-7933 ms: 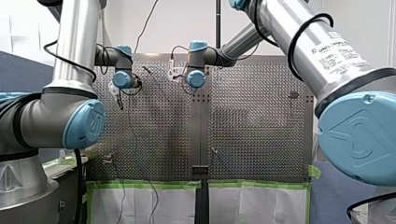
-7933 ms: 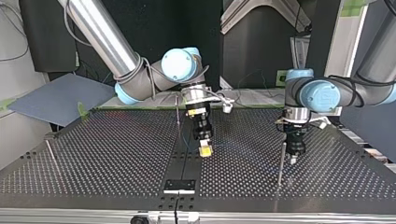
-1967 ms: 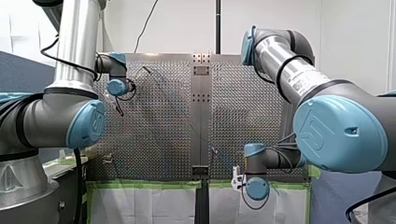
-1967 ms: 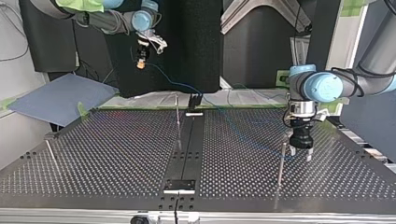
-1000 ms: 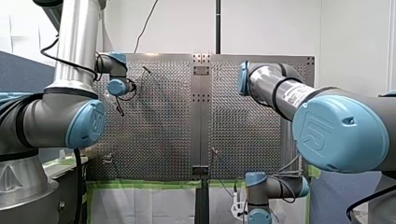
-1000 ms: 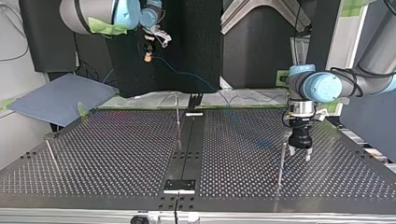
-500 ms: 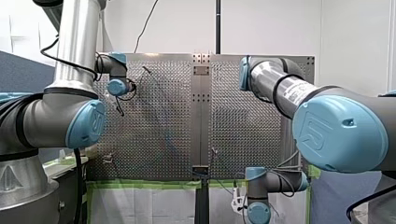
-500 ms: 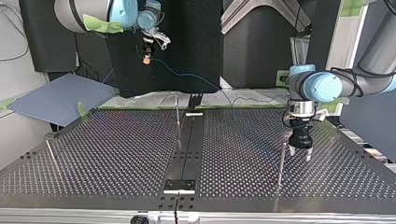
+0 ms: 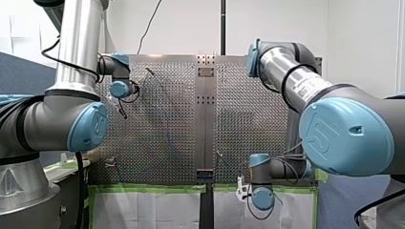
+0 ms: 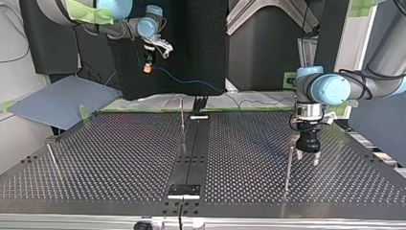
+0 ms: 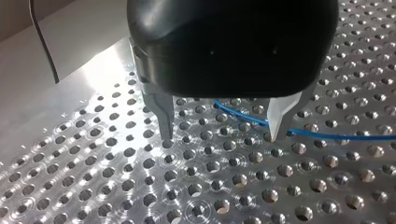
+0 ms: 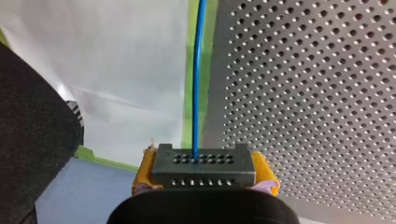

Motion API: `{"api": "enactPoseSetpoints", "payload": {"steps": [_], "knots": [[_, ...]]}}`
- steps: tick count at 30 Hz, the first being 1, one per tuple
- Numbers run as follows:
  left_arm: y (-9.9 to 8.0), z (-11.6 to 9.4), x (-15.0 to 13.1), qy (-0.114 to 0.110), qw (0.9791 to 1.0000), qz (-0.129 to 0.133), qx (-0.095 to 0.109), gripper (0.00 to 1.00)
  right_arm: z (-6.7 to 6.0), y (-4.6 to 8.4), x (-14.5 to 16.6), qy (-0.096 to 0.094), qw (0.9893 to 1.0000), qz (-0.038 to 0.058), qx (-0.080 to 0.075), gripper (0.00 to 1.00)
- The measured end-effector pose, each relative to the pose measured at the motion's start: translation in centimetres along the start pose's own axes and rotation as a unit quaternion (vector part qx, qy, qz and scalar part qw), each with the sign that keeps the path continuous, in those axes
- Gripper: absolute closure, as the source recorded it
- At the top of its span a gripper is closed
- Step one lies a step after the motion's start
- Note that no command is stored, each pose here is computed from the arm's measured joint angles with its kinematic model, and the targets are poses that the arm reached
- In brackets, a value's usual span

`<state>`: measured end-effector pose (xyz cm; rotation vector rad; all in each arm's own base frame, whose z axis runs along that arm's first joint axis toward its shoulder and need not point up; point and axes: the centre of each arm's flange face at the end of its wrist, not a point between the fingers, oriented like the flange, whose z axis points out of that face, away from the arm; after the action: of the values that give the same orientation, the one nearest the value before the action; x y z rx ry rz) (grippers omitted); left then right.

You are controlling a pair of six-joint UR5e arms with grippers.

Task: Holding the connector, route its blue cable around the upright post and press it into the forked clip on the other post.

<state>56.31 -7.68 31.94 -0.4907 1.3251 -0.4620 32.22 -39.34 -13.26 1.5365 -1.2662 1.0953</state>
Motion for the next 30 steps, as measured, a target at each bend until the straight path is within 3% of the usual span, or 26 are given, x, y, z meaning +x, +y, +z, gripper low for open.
{"api": "enactPoseSetpoints", "payload": {"steps": [8, 11, 22, 30], "knots": [[0.0, -0.1, 0.1, 0.003, 1.0000, 0.001, -0.001, 0.00, 0.6, 0.0, 3.4, -0.001, 0.9996, -0.0212, 0.020, 1.00], [-0.1, -0.2, 0.2, 0.006, 1.0000, 0.000, -0.002, 0.00, 0.6, -0.2, 4.5, -0.001, 0.9993, -0.0237, 0.030, 1.00], [-0.3, -1.0, 1.1, 0.036, 0.9990, -0.020, -0.017, 0.00, 1.2, -0.4, 10.1, 0.036, 0.9987, -0.0120, 0.035, 1.00], [-0.5, -2.2, 1.9, 0.068, 0.9966, -0.023, -0.041, 0.00, 1.4, -0.5, 14.5, 0.073, 0.9968, 0.0002, 0.035, 1.00]]}}
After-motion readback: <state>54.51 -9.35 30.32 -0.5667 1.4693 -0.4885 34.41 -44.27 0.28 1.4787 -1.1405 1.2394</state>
